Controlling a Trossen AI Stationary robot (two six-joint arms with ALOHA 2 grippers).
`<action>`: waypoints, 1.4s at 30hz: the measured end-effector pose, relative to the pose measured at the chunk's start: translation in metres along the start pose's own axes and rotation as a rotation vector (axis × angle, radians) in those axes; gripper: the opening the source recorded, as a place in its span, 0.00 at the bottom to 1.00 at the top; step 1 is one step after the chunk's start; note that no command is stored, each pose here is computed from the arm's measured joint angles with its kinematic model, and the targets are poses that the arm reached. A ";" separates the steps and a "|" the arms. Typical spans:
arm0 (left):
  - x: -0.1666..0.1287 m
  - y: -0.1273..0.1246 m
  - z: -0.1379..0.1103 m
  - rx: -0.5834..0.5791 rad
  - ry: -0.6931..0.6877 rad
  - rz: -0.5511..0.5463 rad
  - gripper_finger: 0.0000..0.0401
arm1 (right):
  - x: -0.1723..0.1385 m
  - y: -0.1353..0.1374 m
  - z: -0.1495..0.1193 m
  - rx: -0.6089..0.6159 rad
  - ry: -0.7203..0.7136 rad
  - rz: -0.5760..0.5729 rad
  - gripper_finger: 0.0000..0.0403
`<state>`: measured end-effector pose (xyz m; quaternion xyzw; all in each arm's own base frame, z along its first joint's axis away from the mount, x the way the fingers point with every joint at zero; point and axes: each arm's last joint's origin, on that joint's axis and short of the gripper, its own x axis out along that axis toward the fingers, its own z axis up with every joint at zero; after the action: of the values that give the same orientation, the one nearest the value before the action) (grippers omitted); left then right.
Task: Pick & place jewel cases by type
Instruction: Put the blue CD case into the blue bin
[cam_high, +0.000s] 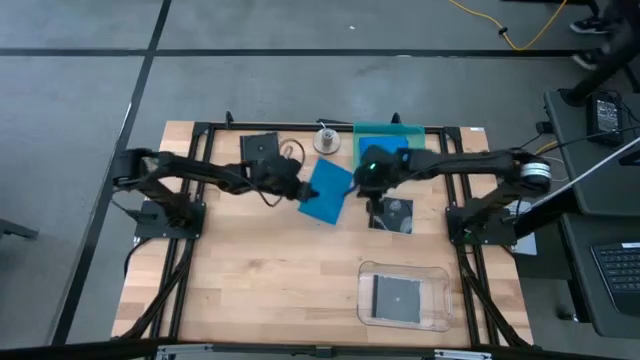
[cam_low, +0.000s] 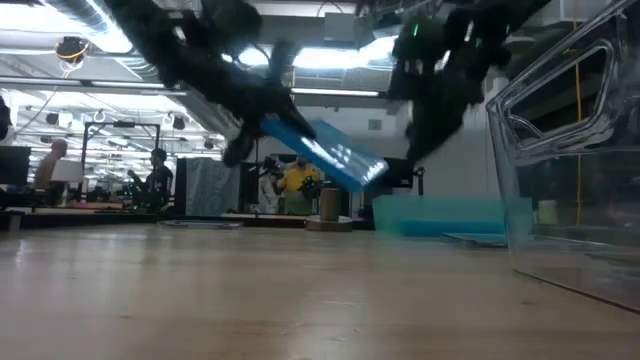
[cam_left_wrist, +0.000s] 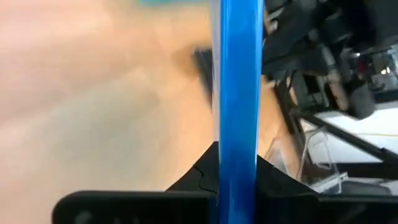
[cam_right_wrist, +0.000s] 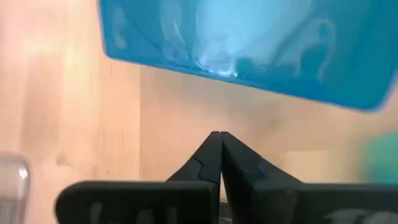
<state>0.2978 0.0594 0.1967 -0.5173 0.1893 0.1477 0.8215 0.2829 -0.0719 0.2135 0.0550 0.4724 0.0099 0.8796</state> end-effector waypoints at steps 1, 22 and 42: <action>-0.009 -0.003 0.004 0.020 -0.019 0.006 0.04 | -0.015 -0.001 0.006 -0.001 -0.023 -0.019 0.04; -0.131 -0.101 0.047 0.555 0.011 -0.033 0.04 | -0.180 -0.024 0.124 0.024 -0.448 0.186 0.66; -0.147 -0.112 0.067 0.675 0.018 -0.026 0.08 | -0.131 -0.024 0.190 0.010 -0.396 0.366 0.12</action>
<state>0.2276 0.0658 0.3795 -0.2199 0.2281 0.0614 0.9465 0.3680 -0.1213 0.4238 0.1445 0.2734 0.1556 0.9382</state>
